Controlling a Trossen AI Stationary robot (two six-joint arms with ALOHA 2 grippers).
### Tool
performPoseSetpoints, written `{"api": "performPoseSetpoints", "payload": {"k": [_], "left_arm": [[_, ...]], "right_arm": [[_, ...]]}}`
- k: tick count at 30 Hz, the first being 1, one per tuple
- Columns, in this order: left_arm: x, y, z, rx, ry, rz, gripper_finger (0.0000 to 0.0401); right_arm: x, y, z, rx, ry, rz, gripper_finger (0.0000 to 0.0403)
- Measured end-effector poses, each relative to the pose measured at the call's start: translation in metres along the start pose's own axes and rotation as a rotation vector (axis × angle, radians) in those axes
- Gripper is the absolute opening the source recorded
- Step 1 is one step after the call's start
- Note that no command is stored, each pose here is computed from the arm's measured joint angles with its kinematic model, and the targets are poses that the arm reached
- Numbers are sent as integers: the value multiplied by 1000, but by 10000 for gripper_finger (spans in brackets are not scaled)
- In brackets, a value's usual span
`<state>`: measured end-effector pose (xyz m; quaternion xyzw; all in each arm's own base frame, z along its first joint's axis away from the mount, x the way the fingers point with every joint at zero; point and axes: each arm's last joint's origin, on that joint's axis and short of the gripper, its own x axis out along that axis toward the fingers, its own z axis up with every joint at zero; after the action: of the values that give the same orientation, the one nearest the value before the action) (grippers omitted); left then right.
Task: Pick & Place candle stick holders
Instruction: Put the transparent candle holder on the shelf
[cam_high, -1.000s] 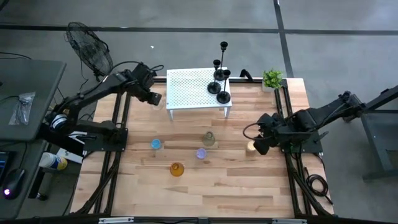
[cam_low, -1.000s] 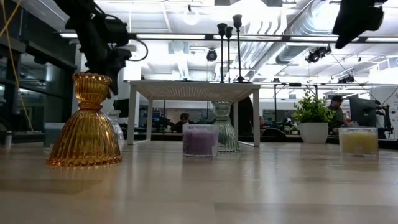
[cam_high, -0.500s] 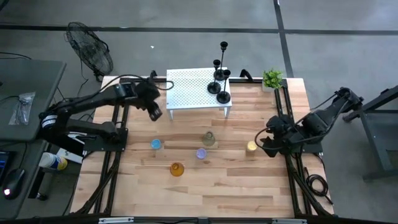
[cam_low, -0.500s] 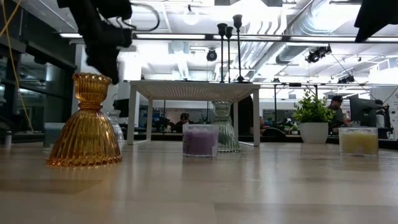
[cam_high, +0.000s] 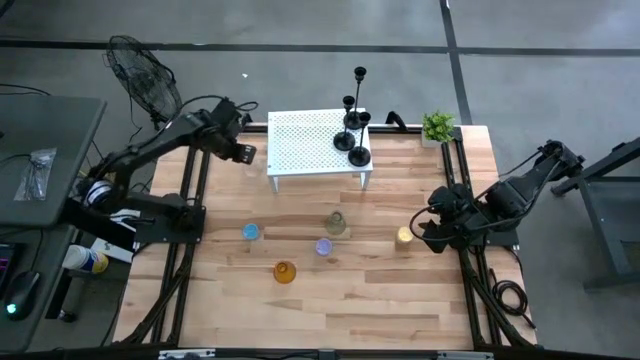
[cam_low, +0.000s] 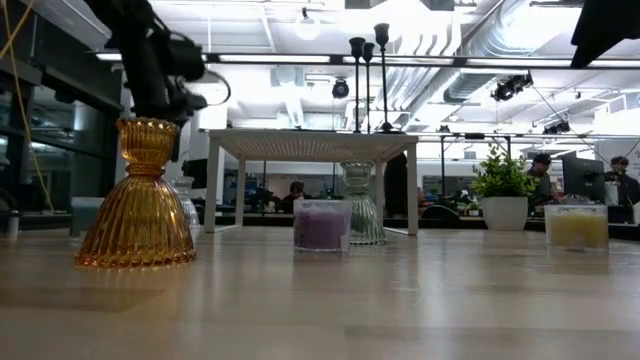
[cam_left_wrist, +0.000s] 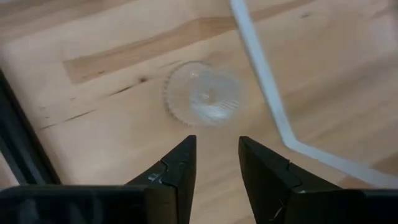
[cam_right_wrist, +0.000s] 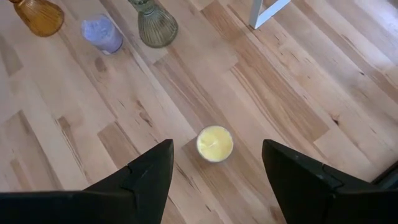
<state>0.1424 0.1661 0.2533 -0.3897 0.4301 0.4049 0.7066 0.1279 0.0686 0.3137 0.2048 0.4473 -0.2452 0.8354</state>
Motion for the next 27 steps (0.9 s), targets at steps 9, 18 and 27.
{"api": "performPoseSetpoints", "payload": {"k": [9,18,27], "left_arm": [[22,9,18,-30,6,-17,117],[22,8,24,-28,-17,6,117],[47,8,27,-28,82,12,117]], "right_arm": [[0,0,0,0,0,0,239],[0,0,0,4,-1,0,239],[0,0,0,4,-3,0,239]]}}
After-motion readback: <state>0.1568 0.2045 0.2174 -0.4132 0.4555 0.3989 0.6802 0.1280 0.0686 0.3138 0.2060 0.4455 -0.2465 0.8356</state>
